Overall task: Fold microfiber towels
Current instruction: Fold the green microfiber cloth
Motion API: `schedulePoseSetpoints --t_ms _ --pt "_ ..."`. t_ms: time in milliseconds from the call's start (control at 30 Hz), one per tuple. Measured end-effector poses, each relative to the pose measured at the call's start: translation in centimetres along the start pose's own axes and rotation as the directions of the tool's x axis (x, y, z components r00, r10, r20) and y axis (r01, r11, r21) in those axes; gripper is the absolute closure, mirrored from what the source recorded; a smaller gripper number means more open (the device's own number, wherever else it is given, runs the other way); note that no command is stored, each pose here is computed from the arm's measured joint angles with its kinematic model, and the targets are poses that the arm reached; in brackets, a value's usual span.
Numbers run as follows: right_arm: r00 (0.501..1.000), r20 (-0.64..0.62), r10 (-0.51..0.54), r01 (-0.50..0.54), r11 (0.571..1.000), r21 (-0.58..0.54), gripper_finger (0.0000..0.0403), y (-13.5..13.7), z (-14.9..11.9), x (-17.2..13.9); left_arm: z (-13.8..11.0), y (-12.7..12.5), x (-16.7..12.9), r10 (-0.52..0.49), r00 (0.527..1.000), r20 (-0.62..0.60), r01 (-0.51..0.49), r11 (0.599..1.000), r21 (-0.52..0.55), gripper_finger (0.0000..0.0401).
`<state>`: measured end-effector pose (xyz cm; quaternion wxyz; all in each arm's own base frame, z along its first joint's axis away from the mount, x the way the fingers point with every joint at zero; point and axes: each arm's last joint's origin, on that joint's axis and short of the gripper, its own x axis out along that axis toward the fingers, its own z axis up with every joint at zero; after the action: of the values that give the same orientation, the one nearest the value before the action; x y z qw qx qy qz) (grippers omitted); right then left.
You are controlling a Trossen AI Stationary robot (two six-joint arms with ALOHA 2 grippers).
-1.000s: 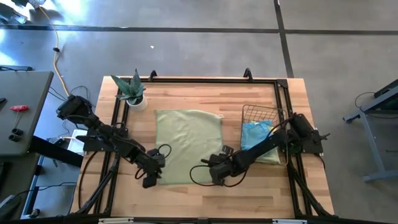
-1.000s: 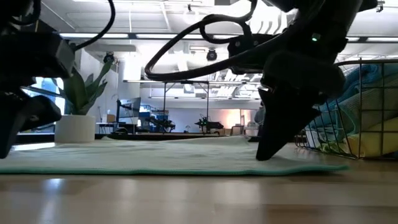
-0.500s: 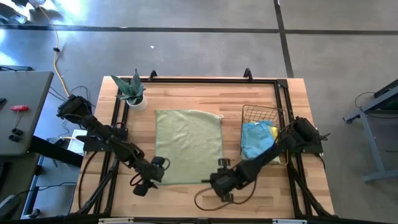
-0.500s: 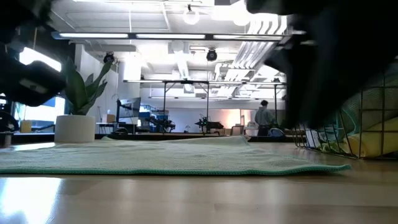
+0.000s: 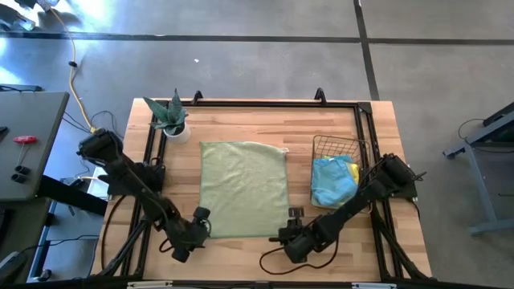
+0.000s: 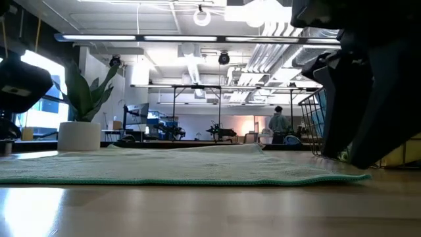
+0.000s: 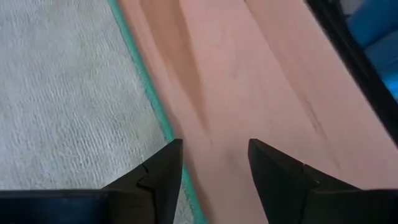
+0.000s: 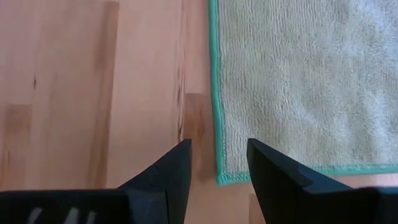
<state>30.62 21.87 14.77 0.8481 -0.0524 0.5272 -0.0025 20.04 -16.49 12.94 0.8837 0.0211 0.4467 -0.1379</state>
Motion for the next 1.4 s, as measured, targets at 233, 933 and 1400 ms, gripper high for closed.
schedulePoseSetpoints --t_ms 233,933,1400 --pt "1.0 0.02 -0.003 0.003 0.999 0.034 0.0254 -0.3 -1.1 1.1 -0.4 -0.2 0.7 0.07 0.997 0.018 -0.069 0.997 -0.043 0.0217" --pt "1.0 0.024 0.01 -0.012 0.996 0.09 0.033 -1.3 -2.0 2.3 -0.3 0.0 0.6 0.142 0.989 0.042 -0.14 0.989 -0.044 0.019" --pt "0.997 0.063 0.048 -0.06 0.979 0.193 0.0401 -1.5 -1.3 2.5 -0.6 0.1 0.6 0.151 0.988 0.019 -0.151 0.988 -0.035 0.0189"
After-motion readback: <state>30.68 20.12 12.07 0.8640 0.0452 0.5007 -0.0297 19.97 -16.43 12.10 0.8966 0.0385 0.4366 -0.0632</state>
